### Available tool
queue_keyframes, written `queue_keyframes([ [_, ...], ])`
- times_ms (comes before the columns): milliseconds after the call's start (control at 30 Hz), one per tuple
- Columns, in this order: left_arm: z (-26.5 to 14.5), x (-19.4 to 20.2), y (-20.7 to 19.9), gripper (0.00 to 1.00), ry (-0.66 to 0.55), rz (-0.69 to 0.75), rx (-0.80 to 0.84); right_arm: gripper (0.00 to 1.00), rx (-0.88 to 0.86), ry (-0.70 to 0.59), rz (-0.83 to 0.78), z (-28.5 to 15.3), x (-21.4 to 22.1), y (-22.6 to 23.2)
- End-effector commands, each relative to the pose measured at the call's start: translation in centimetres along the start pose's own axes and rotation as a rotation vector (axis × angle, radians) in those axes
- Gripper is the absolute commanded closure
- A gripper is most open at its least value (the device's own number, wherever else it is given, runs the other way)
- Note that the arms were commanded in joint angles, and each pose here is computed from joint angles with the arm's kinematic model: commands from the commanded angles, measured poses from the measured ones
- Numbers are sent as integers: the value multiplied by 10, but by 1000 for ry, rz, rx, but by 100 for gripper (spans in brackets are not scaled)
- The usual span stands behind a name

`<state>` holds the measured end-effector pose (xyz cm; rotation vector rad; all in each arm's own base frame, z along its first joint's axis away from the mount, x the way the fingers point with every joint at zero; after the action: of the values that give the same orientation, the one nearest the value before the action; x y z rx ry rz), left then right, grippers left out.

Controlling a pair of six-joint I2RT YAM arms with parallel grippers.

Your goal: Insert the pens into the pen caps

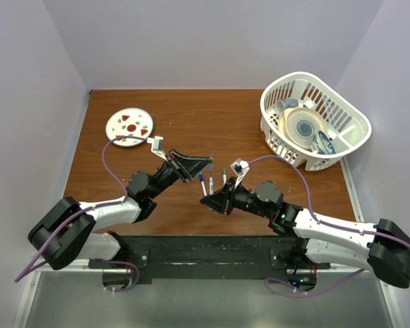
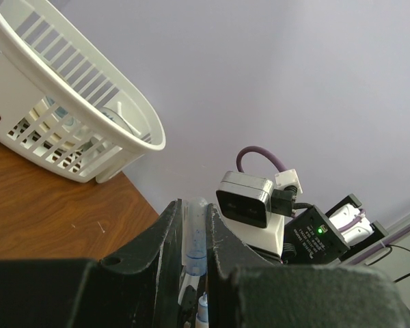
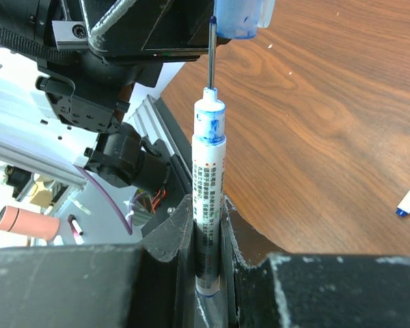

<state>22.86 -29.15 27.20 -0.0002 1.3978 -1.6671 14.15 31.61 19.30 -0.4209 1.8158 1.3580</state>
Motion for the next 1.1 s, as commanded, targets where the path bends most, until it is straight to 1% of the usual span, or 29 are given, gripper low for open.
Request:
queue_keyframes([
  [0,3,-21,-37,100,-88,58,137,100,-38,-17,5,4,-6,10],
  [667,1,-22,-39,100,-91,55,146,100,-21,-28,8,3,-9,10],
  [967,-3,-17,-35,100,-76,51,135,100,-8,-43,2,3,-13,9],
  [1067,-4,-9,-32,100,-42,38,132,100,12,-56,-8,2,-18,8],
])
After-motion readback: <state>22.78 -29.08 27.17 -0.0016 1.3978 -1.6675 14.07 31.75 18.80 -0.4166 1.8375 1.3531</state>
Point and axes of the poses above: each gripper's point midway between its finger pads, its own z axis out along the fingers, its own y axis along the line the jaws close on, x = y × z, the point moved 1 cm from there along -z, back along the fingers, and after that the axes turned 1 degree about -z, right-handed, at the moved point
